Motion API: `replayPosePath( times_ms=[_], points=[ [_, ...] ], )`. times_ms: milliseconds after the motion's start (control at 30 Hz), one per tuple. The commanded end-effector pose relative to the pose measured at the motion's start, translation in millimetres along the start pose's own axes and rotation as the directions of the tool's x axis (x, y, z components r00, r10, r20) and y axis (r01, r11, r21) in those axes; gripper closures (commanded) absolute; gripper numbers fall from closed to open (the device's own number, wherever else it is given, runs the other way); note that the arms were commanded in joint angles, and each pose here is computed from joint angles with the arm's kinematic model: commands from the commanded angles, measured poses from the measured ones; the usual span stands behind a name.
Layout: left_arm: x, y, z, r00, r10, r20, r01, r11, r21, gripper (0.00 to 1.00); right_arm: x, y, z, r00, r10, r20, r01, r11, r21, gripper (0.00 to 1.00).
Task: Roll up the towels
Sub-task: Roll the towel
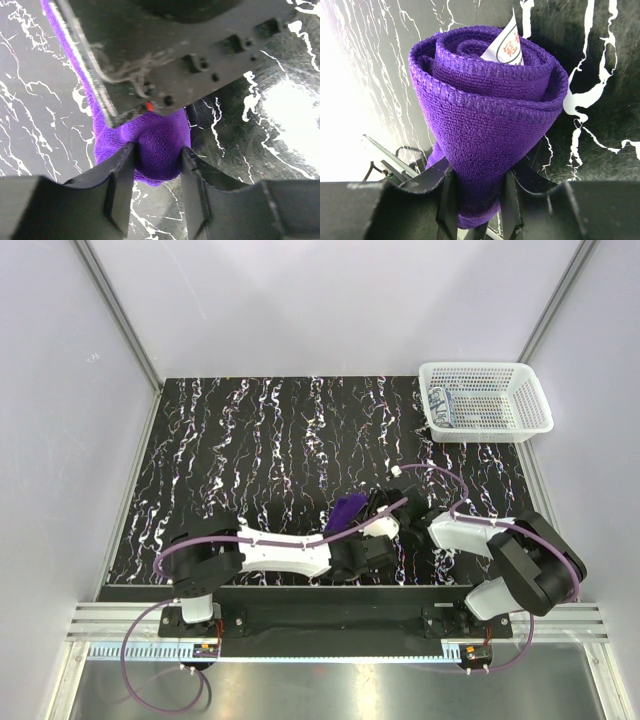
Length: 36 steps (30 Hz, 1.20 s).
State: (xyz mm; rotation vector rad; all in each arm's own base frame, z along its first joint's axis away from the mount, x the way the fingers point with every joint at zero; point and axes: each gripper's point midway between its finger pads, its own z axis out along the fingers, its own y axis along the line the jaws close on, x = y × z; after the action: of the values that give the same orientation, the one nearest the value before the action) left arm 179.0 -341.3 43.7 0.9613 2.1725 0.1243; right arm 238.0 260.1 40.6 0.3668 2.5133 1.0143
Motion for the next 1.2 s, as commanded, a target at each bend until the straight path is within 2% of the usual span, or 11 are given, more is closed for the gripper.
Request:
replayPosePath(
  times_ms=[0, 133, 167, 267, 300, 400, 533, 733, 900, 1033, 1167],
  points=[
    [-1.9, 14.3, 23.7, 0.994, -0.103, -0.049, 0.101, 0.994, -0.028, 0.6, 13.3, 1.6, -5.9, 0.999, -0.028, -0.043, 0.028, 1.0, 0.007, 0.68],
    [1.3, 13.1, 29.0, 0.989, -0.125, -0.076, 0.127, 0.992, 0.024, 0.71, 13.1, 1.2, -9.9, 0.998, -0.03, -0.047, 0.031, 0.999, 0.02, 0.68],
    [2.7, 16.7, 29.3, 0.988, -0.133, -0.082, 0.136, 0.99, 0.028, 0.73, 13.5, 0.7, -10.2, 0.998, -0.028, -0.05, 0.029, 0.999, 0.025, 0.65],
    [-1.9, 19.3, 25.6, 0.982, -0.174, -0.07, 0.179, 0.981, 0.077, 0.73, 11.2, -1.6, -12.5, 0.999, -0.029, -0.043, 0.031, 0.998, 0.052, 0.49],
    [3.5, 20.7, 25.5, 0.981, -0.18, -0.078, 0.186, 0.979, 0.083, 0.74, 11.6, -3.3, -13.7, 0.999, -0.027, -0.045, 0.03, 0.997, 0.068, 0.35],
    [6.3, 24.8, 24.1, 0.97, -0.225, -0.088, 0.234, 0.965, 0.116, 0.74, 3.3, -5.5, -19.3, 0.999, -0.034, -0.018, 0.036, 0.992, 0.119, 0.19],
    [6.5, 25.4, 21.2, 0.963, -0.251, -0.094, 0.263, 0.954, 0.143, 0.74, -14.5, -1.1, -26.1, 0.997, -0.071, 0.028, 0.065, 0.981, 0.181, 0.09],
    [7.6, 24.2, 19.5, 0.945, -0.306, -0.118, 0.324, 0.925, 0.199, 0.74, -48.6, 0.0, -44.4, 0.988, -0.118, 0.098, 0.084, 0.953, 0.293, 0.04],
    [11.4, 29.2, 20.1, 0.922, -0.363, -0.131, 0.385, 0.892, 0.238, 0.74, -93.6, -17.5, -70.7, 0.981, -0.087, 0.172, 0.016, 0.926, 0.377, 0.02],
    [13.1, 28.4, 18.4, 0.896, -0.416, -0.156, 0.444, 0.843, 0.303, 0.74, -115.4, -15.4, -90.3, 0.97, -0.095, 0.226, 0.004, 0.928, 0.373, 0.02],
    [22.4, 32.3, 20.3, 0.852, -0.486, -0.195, 0.524, 0.78, 0.342, 0.74, -111.9, -2.9, -96.2, 0.971, -0.099, 0.219, 0.025, 0.948, 0.317, 0.02]
  ],
)
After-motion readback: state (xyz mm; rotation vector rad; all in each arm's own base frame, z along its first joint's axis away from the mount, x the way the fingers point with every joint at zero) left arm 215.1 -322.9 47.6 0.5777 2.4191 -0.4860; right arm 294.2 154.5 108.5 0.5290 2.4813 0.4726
